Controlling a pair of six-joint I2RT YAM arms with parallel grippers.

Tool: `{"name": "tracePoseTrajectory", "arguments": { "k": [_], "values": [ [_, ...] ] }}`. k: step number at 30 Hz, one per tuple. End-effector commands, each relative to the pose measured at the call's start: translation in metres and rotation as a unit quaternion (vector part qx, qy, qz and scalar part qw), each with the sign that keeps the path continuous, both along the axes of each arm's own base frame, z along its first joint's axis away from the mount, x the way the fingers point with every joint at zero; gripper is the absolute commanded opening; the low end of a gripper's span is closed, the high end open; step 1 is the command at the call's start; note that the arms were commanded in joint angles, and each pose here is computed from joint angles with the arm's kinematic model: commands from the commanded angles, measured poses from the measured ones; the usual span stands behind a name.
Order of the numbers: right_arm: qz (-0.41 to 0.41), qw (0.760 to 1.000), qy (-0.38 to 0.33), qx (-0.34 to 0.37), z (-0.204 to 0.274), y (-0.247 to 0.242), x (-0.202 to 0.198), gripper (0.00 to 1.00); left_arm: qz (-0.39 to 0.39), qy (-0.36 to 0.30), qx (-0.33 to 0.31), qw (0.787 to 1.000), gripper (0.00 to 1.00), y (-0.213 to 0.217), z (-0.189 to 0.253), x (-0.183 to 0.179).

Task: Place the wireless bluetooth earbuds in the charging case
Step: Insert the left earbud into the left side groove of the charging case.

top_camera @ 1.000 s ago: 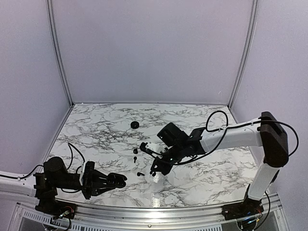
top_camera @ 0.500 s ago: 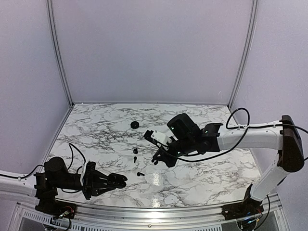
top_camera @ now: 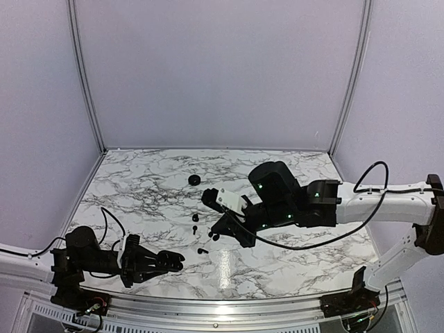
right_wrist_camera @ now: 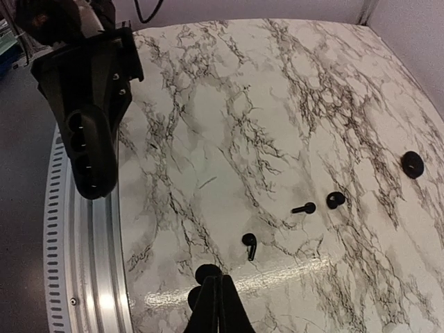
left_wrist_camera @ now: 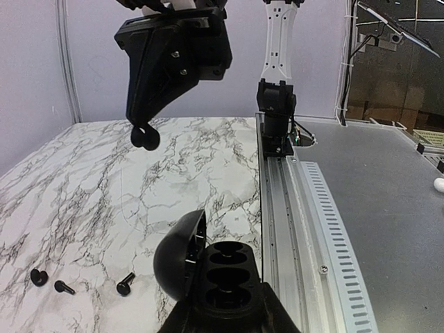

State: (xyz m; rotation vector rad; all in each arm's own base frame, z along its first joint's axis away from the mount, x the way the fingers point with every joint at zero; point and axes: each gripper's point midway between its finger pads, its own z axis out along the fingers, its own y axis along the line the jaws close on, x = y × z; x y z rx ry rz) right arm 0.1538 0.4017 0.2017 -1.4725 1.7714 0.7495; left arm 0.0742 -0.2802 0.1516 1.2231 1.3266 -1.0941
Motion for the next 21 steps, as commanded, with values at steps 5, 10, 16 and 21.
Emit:
{"name": "tracePoseTrajectory", "arguments": {
  "k": [5,10,16,21],
  "values": [
    [0.048,0.993,-0.071,0.076,0.066,0.021,-0.044,0.0,-0.012,-0.034,-0.05,0.998,0.0,0.001,0.03,-0.005],
    [0.064,0.989,-0.086,0.097,0.086,0.03,-0.061,0.0,-0.01,-0.032,-0.058,0.998,0.0,0.002,0.034,-0.005],
    [0.07,0.985,-0.115,0.109,0.101,0.045,-0.073,0.0,-0.013,-0.026,-0.061,0.998,0.0,0.001,0.037,-0.006],
    [0.076,0.982,-0.127,0.119,0.11,0.055,-0.076,0.0,-0.018,-0.018,-0.057,0.998,0.0,-0.002,0.037,-0.006]
  ]
}}
